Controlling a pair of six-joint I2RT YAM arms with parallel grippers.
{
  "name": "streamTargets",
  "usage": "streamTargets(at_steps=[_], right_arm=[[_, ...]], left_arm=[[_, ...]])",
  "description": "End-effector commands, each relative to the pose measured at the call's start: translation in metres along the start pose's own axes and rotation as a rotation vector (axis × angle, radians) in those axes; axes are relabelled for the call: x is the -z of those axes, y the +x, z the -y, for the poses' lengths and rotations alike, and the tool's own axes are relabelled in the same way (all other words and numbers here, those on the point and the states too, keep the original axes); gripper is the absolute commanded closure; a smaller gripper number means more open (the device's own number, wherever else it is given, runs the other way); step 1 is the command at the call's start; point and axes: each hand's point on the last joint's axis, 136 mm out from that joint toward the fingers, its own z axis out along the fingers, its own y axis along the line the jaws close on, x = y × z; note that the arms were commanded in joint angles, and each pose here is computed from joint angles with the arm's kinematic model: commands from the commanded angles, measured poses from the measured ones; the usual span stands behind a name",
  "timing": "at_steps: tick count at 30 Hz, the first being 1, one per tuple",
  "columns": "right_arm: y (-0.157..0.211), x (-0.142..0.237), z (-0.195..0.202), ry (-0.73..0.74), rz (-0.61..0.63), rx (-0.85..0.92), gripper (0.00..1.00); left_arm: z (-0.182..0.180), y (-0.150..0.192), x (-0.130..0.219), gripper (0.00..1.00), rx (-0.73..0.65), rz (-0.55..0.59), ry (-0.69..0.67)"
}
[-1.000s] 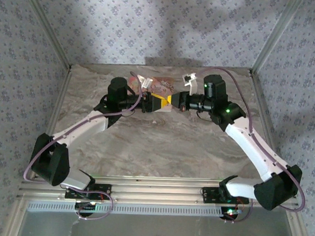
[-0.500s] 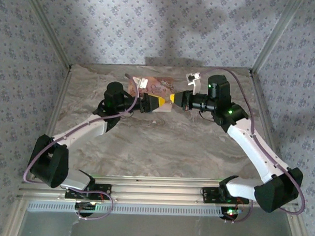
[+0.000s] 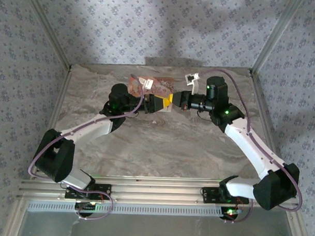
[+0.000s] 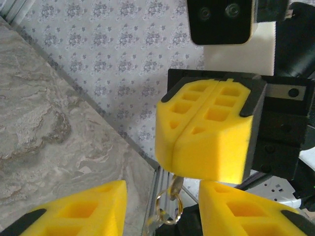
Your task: Unlock the padlock with the key
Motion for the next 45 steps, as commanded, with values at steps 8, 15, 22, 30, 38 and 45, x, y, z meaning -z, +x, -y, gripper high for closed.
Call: streamTargets(at_steps=[8, 15, 22, 30, 38, 45], right_arm=[[-0.005, 0.0, -0.002, -0.035, 0.029, -0.02, 1.0], [-0.006, -0.001, 0.004, -0.016, 0.05, -0.049, 0.96], [-0.014, 0.004, 0.012, -0.002, 0.074, -0.104, 0.68], [-0.018, 0.016, 0.018, -0.01, 0.076, -0.139, 0.63], [-0.009, 0.012, 0.017, -0.058, 0.035, -0.172, 0.6], [-0.004, 0.005, 0.017, -0.081, 0.004, -0.179, 0.63]], left_arm=[[0.024, -0.014, -0.005, 0.89, -0.068, -0.011, 0.073], [0.017, -0.011, 0.0, 1.0, -0.078, -0.004, 0.018], [0.008, -0.004, -0.003, 1.0, -0.071, -0.05, -0.007], [0.003, 0.0, 0.001, 1.0, -0.091, -0.097, -0.031], [0.006, -0.001, 0.005, 1.0, -0.099, -0.105, -0.017], [0.01, -0.003, 0.005, 1.0, -0.099, -0.117, -0.003]])
